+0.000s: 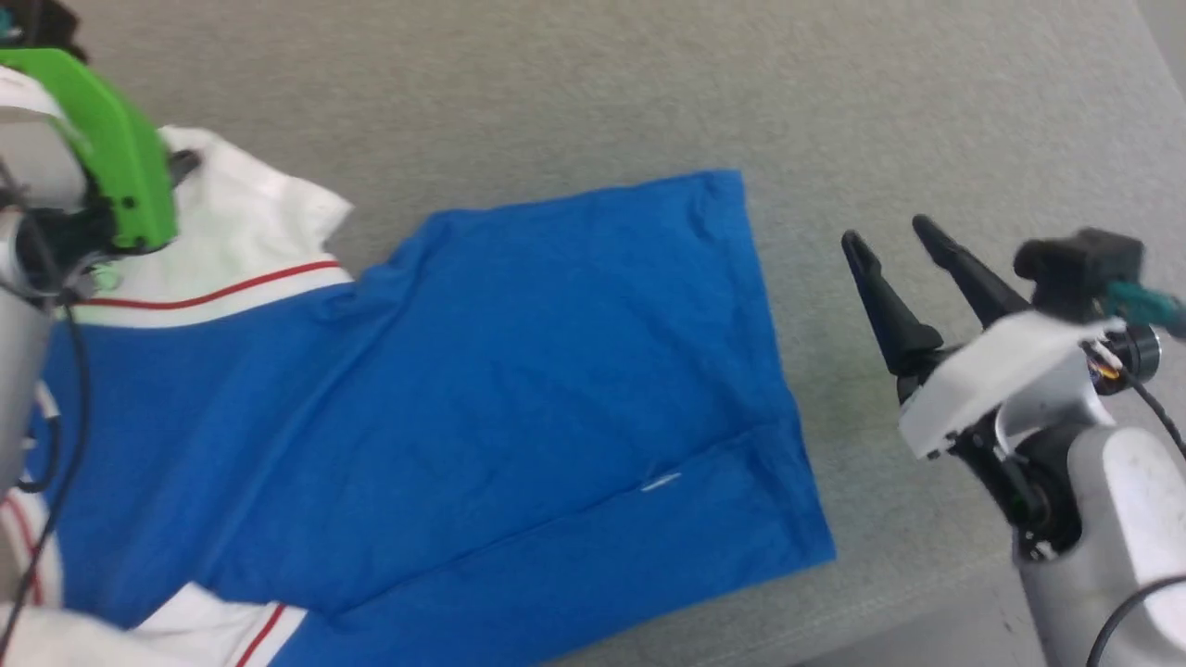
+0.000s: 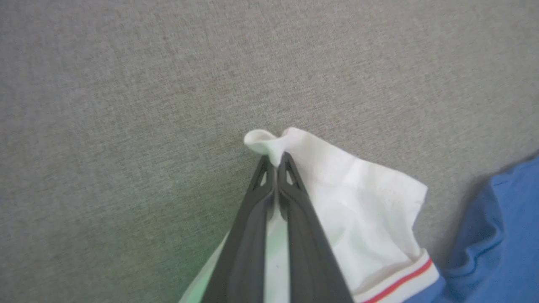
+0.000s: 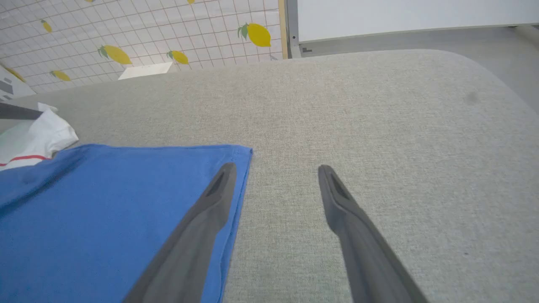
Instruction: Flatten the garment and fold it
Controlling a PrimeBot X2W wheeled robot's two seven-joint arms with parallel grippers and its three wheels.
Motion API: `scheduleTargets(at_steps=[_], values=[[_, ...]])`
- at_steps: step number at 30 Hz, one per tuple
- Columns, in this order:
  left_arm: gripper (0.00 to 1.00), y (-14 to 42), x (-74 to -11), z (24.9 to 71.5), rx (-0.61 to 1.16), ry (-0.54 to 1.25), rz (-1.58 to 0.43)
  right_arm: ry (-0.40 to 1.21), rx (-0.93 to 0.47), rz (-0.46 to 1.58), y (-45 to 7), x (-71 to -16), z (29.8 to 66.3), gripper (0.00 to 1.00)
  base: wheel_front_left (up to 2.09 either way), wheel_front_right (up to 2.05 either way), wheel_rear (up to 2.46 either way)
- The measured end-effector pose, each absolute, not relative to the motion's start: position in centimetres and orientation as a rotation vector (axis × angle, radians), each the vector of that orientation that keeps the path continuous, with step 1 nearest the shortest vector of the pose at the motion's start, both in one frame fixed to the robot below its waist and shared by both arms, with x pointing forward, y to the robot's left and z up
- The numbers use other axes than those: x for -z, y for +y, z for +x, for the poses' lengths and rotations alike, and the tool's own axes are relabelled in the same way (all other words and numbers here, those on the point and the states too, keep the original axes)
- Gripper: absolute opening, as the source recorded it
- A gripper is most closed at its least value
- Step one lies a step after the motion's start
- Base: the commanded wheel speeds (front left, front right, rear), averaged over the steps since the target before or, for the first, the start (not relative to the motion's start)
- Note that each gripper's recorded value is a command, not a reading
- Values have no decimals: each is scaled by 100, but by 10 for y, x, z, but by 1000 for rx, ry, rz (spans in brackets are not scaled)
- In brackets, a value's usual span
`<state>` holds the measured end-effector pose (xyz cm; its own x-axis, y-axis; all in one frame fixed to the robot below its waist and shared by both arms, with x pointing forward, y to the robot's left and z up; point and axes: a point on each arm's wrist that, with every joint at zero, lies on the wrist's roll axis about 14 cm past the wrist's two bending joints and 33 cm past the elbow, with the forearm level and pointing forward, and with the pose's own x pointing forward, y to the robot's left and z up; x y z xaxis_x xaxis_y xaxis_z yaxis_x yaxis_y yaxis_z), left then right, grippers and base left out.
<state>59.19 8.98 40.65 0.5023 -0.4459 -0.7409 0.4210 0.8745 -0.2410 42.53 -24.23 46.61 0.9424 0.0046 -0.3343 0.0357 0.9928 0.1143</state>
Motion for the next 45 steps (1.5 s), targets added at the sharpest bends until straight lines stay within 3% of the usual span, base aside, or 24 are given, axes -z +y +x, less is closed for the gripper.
scheduleTargets(at_steps=[6,17,25,26,27,28,37,45], values=[[0,101,-437,585,517,790,-32,561,-89,120,-228,-434,441,100,0,0,0],[0,127,-463,579,488,696,-21,808,-229,18,-196,-417,497,100,0,0,0],[0,134,-446,574,486,710,-26,1068,-266,-45,-184,-373,500,100,0,0,0],[0,135,-444,573,484,716,-30,1095,-272,-44,-183,-371,500,79,0,0,0],[0,136,-444,573,483,714,-35,1113,-280,-53,-181,-370,500,26,0,0,0],[0,136,-443,572,483,717,-38,1119,-285,-53,-179,-369,500,0,0,0,0],[0,137,-449,571,480,694,-45,1095,-309,-44,-173,-377,496,0,0,0,0],[0,147,-483,564,449,598,-75,876,-307,-43,-172,-416,504,0,0,0,0]])
